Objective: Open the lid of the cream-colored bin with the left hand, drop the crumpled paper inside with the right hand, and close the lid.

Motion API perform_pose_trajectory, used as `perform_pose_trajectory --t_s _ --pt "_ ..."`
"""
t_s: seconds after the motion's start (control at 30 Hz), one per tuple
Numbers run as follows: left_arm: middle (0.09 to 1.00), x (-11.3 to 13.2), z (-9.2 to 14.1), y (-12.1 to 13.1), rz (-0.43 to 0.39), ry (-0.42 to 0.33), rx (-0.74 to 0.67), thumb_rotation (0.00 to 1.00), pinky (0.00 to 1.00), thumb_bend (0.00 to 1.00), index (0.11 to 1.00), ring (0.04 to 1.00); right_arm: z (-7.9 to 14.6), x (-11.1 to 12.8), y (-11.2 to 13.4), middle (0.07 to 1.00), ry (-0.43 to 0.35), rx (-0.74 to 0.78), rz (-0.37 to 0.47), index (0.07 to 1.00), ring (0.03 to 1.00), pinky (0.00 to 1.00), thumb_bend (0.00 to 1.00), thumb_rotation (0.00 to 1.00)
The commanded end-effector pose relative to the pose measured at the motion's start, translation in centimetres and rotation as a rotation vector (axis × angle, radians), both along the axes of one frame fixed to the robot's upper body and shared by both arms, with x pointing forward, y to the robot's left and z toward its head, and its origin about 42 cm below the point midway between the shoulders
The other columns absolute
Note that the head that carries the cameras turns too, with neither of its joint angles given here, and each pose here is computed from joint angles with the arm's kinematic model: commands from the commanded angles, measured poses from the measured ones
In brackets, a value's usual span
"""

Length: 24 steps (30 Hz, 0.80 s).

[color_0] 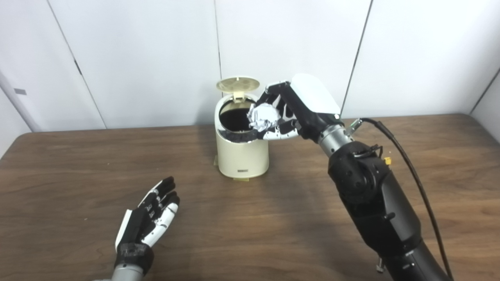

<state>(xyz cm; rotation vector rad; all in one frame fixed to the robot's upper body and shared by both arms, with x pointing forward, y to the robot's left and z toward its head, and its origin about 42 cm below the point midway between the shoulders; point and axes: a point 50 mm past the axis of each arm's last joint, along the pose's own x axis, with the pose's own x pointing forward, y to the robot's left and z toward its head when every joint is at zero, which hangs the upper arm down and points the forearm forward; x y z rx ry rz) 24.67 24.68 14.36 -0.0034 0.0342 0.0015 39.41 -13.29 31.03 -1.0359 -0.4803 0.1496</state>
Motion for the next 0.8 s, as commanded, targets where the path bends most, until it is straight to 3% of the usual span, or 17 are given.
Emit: perform_pose_trajectory --t_s 0.0,0.77 --pt "0.912 -0.3 0.2 -1.1 0.005 -0.039 -0.045 0.33 0.87 0.40 0.913 0.899 2.7 0.5 1.0 0.535 -0.121 0.017 0.014 0.511 0.398 0.29 0.49 0.00" --pt "0.908 -0.5 0.1 -2.0 0.001 -0.048 -0.060 0.27 0.88 0.42 0.905 0.901 0.6 4.5 2.1 0.509 -0.100 0.060 -0.043 0.520 0.389 0.29 0.49 0.00"
